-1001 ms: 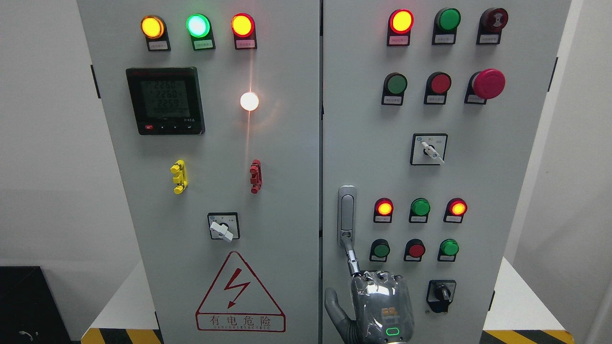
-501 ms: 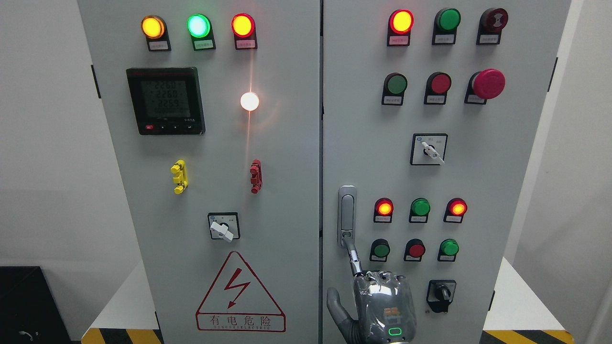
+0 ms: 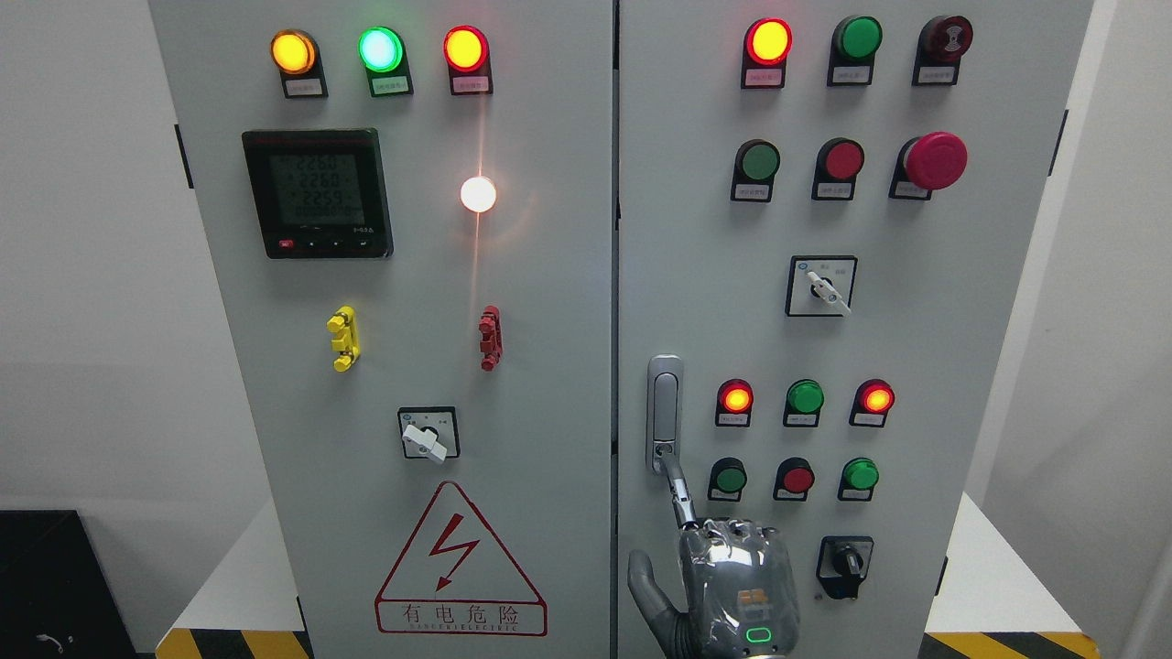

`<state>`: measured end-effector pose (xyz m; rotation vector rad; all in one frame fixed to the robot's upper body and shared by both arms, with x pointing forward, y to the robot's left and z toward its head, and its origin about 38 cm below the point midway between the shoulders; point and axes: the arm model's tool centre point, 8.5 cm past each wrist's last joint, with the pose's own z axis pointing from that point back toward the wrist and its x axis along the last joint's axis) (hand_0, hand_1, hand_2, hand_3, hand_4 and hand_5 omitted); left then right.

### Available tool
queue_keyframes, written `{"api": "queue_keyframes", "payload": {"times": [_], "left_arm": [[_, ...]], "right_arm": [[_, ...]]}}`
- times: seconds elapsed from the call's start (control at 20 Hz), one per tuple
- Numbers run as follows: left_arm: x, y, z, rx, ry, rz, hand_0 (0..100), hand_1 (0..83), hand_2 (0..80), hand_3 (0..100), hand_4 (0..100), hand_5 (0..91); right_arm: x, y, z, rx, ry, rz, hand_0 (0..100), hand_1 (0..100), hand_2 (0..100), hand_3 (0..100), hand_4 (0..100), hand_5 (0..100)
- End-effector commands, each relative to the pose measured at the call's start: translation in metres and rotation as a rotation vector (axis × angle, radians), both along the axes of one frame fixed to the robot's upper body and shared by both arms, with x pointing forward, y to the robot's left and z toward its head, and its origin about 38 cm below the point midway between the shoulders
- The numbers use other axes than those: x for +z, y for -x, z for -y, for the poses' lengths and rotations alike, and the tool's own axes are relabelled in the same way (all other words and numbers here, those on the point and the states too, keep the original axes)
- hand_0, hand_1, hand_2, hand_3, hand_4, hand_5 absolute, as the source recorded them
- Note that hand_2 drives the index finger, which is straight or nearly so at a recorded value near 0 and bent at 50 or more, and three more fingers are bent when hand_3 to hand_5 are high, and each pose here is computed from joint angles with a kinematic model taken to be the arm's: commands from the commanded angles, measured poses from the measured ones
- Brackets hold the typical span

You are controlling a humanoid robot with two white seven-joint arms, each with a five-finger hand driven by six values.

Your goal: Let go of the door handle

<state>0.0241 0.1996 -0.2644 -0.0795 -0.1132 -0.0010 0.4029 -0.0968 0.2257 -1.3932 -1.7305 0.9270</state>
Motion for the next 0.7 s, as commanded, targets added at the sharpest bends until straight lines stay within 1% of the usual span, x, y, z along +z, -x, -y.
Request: {"api": "queue_keyframes", "payload": {"times": [0.0,0.65], "left_arm": [[-0.0004,0.0129,0.0000,0.000,0.000,-0.020,12,55.6,0.0,0,0,0.0],[-0.0004,0.0129,-0.0001,0.003,0.000,-0.020,12,55.6,0.0,0,0,0.0]], "right_arm": [[-0.0097,-0.0030,-0.0008,-0.001,0.010,-0.028,52,31,3,100,100,100],[-0.0140,-0.0009,-0.0019,0.001,0.010,-0.038,52,31,3,100,100,100]]}}
